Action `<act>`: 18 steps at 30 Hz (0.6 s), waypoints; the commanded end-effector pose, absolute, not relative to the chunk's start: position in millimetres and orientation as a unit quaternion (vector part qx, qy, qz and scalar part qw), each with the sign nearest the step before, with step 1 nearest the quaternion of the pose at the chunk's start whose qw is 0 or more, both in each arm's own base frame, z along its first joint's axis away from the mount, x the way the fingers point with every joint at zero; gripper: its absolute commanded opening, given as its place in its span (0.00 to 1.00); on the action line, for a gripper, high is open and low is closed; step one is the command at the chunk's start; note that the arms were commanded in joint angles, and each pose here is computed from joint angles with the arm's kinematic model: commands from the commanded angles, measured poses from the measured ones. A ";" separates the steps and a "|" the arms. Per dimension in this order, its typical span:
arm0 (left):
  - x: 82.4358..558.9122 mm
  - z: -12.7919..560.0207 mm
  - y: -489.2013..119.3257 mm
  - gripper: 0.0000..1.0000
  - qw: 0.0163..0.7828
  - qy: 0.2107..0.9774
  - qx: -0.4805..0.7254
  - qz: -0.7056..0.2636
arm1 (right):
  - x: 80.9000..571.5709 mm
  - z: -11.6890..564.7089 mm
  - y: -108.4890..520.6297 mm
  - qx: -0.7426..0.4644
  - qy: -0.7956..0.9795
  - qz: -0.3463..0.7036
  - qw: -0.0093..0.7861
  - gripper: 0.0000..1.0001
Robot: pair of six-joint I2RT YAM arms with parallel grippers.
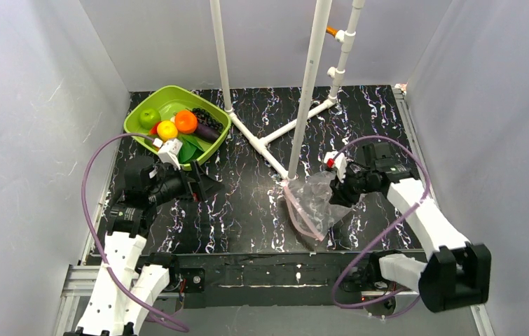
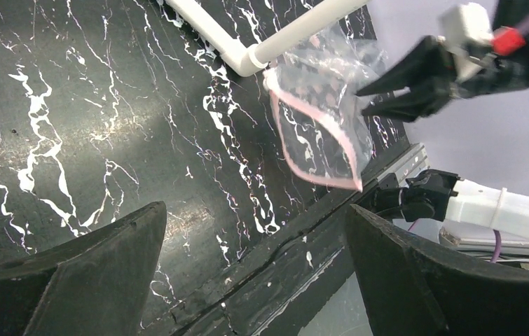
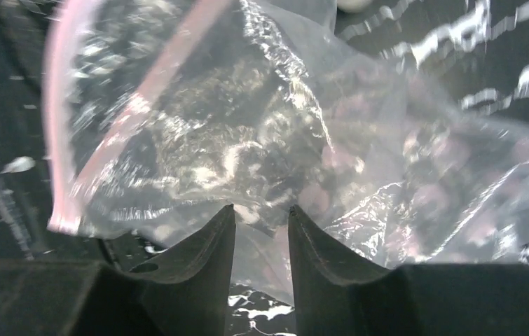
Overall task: Open the zip-top bag and remove the fake food
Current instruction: Move the zipper food storage bag to the center of the board.
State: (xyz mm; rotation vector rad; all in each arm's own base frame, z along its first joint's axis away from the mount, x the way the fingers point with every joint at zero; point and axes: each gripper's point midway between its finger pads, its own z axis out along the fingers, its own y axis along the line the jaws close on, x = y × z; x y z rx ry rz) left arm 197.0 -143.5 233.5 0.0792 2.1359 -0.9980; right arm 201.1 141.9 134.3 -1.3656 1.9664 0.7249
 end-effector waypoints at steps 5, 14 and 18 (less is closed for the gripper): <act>183.6 219.0 -143.4 0.98 0.370 0.841 0.030 -0.395 | 273.5 46.2 76.6 -0.455 0.857 0.073 0.233 0.34; 175.8 216.4 -144.9 0.98 0.371 0.835 0.020 -0.407 | 330.7 65.5 54.0 -0.403 0.880 0.070 0.242 0.33; 170.3 220.2 -141.7 0.98 0.372 0.838 0.016 -0.398 | 304.2 120.4 65.0 -0.415 0.852 0.132 0.291 0.37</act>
